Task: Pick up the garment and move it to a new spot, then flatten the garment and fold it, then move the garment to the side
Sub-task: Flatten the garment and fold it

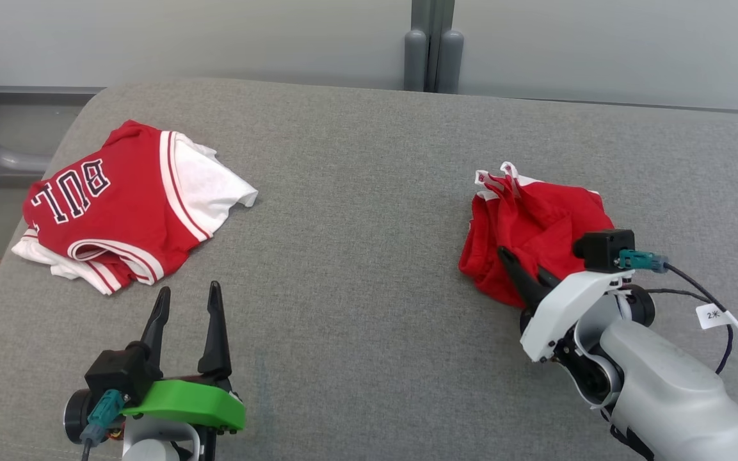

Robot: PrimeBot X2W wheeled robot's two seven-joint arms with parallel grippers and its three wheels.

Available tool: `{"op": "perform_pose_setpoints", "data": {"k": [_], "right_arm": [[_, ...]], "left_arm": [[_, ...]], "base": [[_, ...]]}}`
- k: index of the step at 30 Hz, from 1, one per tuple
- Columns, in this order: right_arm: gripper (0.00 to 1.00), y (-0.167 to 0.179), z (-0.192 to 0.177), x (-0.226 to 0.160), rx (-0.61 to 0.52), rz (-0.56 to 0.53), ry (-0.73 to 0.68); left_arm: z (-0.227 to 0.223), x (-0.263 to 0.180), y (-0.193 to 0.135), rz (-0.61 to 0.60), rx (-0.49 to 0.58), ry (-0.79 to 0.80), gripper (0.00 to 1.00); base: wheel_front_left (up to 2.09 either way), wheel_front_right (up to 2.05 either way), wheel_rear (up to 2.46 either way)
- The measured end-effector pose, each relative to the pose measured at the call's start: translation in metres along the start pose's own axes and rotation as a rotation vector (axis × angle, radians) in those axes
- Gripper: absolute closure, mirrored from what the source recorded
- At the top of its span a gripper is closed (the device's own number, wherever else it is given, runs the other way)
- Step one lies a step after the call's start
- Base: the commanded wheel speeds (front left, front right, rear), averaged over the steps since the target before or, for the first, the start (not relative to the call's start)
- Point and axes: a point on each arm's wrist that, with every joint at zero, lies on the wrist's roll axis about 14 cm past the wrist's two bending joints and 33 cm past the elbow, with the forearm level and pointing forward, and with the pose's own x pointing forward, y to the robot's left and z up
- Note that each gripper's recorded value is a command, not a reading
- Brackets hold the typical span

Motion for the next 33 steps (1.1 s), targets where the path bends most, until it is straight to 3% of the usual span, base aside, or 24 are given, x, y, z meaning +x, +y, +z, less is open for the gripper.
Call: {"op": "perform_pose_setpoints", "data": {"k": [1,2,9,18,33], "right_arm": [[0.61,0.003,-0.004,0.001,0.006,0.004,0.006],[0.00,0.006,-0.007,0.002,0.007,0.010,0.009],[0.00,0.005,0.015,-0.001,-0.012,0.012,-0.082],[0.00,-0.042,0.046,-0.027,-0.070,-0.112,-0.164],[0.00,-0.063,0.027,0.001,-0.100,-0.165,-0.015]], "left_arm": [[0.000,-0.001,0.001,0.004,-0.001,0.000,0.00],[0.000,-0.001,0.002,0.009,0.000,0.000,0.00],[0.000,-0.001,0.003,0.012,-0.002,-0.001,0.00],[0.000,0.000,-0.006,-0.014,-0.003,-0.001,0.00],[-0.007,-0.001,-0.001,0.004,-0.010,0.021,0.00]], "base": [[0.00,0.00,0.00],[0.00,0.00,0.00],[0.00,0.00,0.00],[0.00,0.00,0.00],[0.00,0.00,0.00]]}}
